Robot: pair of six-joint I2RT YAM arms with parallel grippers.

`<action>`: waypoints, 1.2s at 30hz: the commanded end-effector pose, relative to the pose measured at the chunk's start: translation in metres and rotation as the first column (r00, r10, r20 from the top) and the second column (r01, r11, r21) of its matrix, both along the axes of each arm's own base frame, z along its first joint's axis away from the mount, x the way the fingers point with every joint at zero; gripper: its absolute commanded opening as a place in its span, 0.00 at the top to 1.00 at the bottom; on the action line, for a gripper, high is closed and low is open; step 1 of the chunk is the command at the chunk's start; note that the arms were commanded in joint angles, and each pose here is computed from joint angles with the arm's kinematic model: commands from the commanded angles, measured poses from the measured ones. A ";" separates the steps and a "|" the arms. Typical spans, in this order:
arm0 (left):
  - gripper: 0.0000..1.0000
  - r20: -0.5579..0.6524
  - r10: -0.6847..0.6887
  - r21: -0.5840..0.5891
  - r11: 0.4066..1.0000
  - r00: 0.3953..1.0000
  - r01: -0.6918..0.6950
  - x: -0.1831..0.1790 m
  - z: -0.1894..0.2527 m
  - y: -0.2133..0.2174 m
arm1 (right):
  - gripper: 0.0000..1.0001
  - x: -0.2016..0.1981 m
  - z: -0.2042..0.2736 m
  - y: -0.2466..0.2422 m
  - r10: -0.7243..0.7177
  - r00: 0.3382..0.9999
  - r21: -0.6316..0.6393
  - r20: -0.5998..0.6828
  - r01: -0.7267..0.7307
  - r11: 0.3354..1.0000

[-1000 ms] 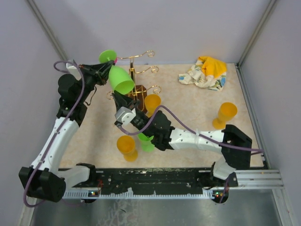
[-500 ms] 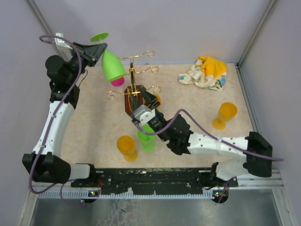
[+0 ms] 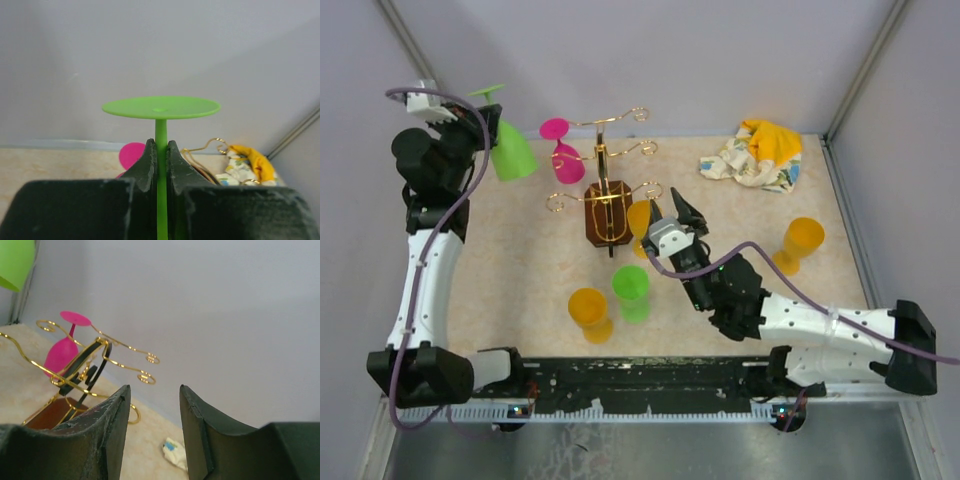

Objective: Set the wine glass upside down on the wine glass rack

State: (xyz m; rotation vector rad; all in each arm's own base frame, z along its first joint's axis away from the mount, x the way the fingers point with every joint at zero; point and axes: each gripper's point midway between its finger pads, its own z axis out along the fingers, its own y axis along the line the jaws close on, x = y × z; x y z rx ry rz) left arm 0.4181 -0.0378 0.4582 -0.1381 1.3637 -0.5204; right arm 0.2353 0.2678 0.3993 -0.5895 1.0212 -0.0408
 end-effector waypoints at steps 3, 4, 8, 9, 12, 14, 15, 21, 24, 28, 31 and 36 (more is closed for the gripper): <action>1.00 0.043 0.138 0.213 0.966 0.989 -0.144 -0.007 -0.024 0.026 | 0.54 -0.002 0.003 -0.040 -0.066 0.989 0.093 -0.132 0.079 0.993; 1.00 0.037 0.148 0.222 0.963 0.988 -0.152 -0.007 -0.032 0.028 | 0.53 -0.003 0.001 -0.043 -0.065 0.986 0.099 -0.155 0.081 0.992; 1.00 0.036 0.108 0.236 0.965 0.993 -0.114 -0.009 -0.064 0.021 | 0.41 -0.006 -0.005 -0.055 -0.060 0.973 0.129 -0.223 0.090 0.988; 1.00 0.035 0.086 0.235 0.968 0.996 -0.092 -0.009 -0.072 0.016 | 0.38 -0.007 -0.006 -0.057 -0.060 0.970 0.136 -0.238 0.094 0.986; 1.00 0.058 0.019 0.241 0.970 0.998 -0.032 -0.010 -0.095 0.005 | 0.33 -0.008 -0.011 -0.063 -0.067 0.961 0.129 -0.268 0.105 0.986; 1.00 0.081 -0.029 0.242 0.970 0.996 0.008 -0.013 -0.103 -0.003 | 0.31 -0.008 -0.014 -0.067 -0.079 0.958 0.128 -0.275 0.118 0.985; 1.00 0.093 -0.047 0.243 0.970 0.995 0.023 -0.015 -0.105 -0.006 | 0.30 -0.008 -0.014 -0.069 -0.084 0.957 0.128 -0.276 0.123 0.984; 1.00 0.156 -0.108 0.282 0.957 0.982 0.061 -0.038 -0.121 -0.018 | 0.26 -0.010 -0.020 -0.078 -0.094 0.959 0.137 -0.266 0.134 0.982; 1.00 0.190 -0.132 0.291 0.954 0.973 0.072 -0.047 -0.129 -0.022 | 0.24 -0.010 -0.020 -0.081 -0.097 0.961 0.142 -0.259 0.138 0.980; 1.00 0.186 -0.197 0.302 0.944 0.963 0.135 -0.048 -0.140 -0.033 | 0.24 -0.010 -0.022 -0.083 -0.113 0.959 0.135 -0.262 0.152 0.979; 1.00 0.205 -0.236 0.304 0.938 0.950 0.168 -0.049 -0.144 -0.039 | 0.23 -0.009 -0.024 -0.084 -0.121 0.957 0.127 -0.263 0.158 0.979; 1.00 0.211 -0.346 0.322 0.908 0.914 0.269 -0.049 -0.148 -0.056 | 0.21 -0.009 -0.027 -0.083 -0.119 0.955 0.118 -0.272 0.155 0.981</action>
